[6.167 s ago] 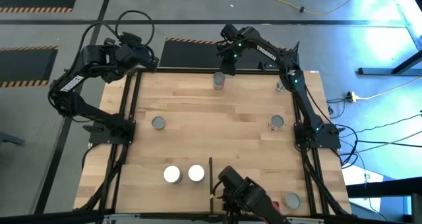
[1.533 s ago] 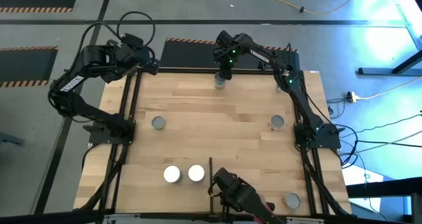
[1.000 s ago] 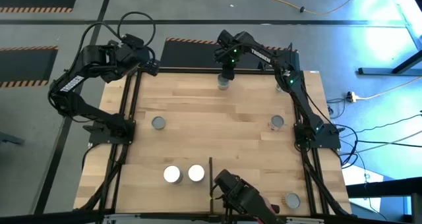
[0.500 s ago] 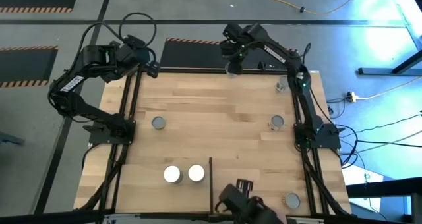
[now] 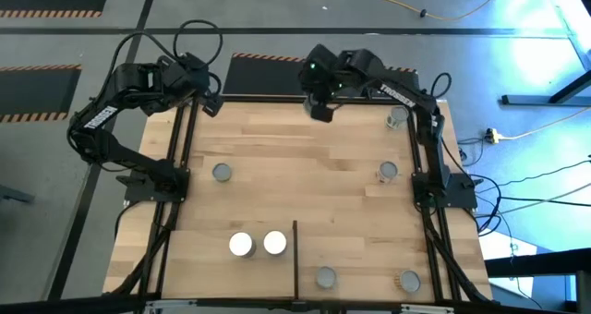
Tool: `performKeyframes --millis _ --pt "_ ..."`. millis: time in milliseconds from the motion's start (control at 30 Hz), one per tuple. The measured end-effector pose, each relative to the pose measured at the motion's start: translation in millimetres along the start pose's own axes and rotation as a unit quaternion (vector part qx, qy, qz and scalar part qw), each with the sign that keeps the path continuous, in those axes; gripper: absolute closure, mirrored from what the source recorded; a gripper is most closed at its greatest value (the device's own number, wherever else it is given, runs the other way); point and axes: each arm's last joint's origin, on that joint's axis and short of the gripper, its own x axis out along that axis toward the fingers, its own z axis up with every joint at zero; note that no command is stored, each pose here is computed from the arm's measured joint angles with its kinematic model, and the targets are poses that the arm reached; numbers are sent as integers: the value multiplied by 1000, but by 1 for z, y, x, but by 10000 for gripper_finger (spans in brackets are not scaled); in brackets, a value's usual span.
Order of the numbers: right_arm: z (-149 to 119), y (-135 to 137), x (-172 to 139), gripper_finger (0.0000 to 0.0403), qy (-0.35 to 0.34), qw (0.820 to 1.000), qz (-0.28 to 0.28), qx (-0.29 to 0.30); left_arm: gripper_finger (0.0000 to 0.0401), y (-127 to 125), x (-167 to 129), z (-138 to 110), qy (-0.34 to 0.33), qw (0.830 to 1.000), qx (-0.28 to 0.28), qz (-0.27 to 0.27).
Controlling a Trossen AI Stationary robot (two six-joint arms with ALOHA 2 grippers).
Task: Pick and place cans onto a shelf
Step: Put the canned chicken soup on the shelf
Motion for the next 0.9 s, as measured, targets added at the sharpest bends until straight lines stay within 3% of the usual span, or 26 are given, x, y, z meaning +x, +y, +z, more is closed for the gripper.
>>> performKeyframes --millis 233,400,567,700,800,900 --pt "19 48 -12 401 -43 999 21 12 401 -1 0 -1 9 1000 21 -21" --pt "31 76 -19 401 -82 996 32 10 401 -3 0 -1 15 992 115 -51" --pt "36 85 -22 401 -97 995 -9 21 401 -5 0 -2 14 969 233 -85" --pt "38 82 -23 401 -106 991 -56 64 401 -8 2 -1 9 942 323 -96" --pt "39 80 -23 401 -110 986 -90 89 401 -9 1 -1 1 923 366 -117" --pt "40 78 -24 401 -117 982 -109 103 401 -10 1 2 -18 916 382 -121"
